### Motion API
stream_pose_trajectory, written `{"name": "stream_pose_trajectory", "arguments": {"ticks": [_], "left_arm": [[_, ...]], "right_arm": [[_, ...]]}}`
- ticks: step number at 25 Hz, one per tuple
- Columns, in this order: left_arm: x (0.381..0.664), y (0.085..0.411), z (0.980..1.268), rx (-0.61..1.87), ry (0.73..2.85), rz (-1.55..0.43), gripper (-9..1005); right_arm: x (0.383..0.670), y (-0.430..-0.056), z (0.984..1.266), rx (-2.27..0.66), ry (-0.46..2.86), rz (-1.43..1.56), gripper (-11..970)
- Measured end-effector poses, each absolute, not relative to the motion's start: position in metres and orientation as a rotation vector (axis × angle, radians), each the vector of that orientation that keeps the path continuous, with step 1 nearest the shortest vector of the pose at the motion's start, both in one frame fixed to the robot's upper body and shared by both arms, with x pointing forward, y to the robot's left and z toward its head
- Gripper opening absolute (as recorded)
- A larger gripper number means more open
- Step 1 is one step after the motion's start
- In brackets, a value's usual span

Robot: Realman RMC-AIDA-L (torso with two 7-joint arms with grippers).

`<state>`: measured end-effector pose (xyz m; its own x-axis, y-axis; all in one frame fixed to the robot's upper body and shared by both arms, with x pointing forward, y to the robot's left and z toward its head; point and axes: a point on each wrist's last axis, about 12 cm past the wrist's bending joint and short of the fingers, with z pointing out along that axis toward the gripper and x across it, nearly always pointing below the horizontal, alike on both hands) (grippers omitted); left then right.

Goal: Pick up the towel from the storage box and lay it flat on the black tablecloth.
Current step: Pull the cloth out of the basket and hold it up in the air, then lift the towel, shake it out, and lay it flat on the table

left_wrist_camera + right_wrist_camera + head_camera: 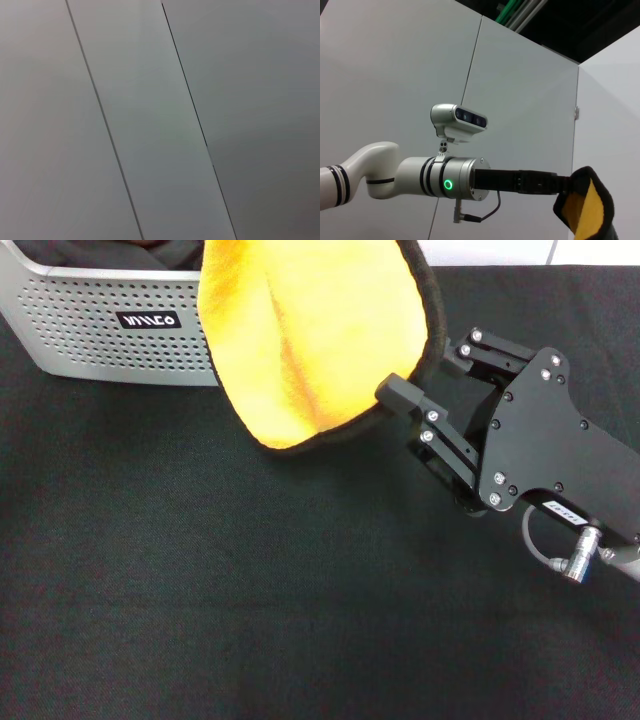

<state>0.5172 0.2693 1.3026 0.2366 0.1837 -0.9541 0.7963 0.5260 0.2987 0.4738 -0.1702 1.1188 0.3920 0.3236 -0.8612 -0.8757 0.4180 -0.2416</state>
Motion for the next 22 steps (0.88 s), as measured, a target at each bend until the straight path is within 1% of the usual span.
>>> {"name": "stream_pose_trajectory", "arguments": {"ticks": [6,11,13,17,22], "left_arm": [[0.519,0.270,1.299,0.959,1.306,-0.538,24],[0.519,0.267,1.296,0.976,1.307,-0.548,25],[0.518,0.266,1.294,0.984,1.308,-0.549,25],[0.517,0.270,1.284,0.982,1.330,-0.556,26],[0.515,0.276,1.264,0.973,1.371,-0.581,27]], "right_arm": [[0.473,-0.174,1.118,-0.788,0.825,0.879,310],[0.474,-0.185,1.117,-0.763,0.816,0.872,238],[0.476,-0.188,1.118,-0.755,0.819,0.875,185],[0.476,-0.193,1.117,-0.739,0.825,0.866,80],[0.477,-0.200,1.120,-0.713,0.819,0.866,6]]}}
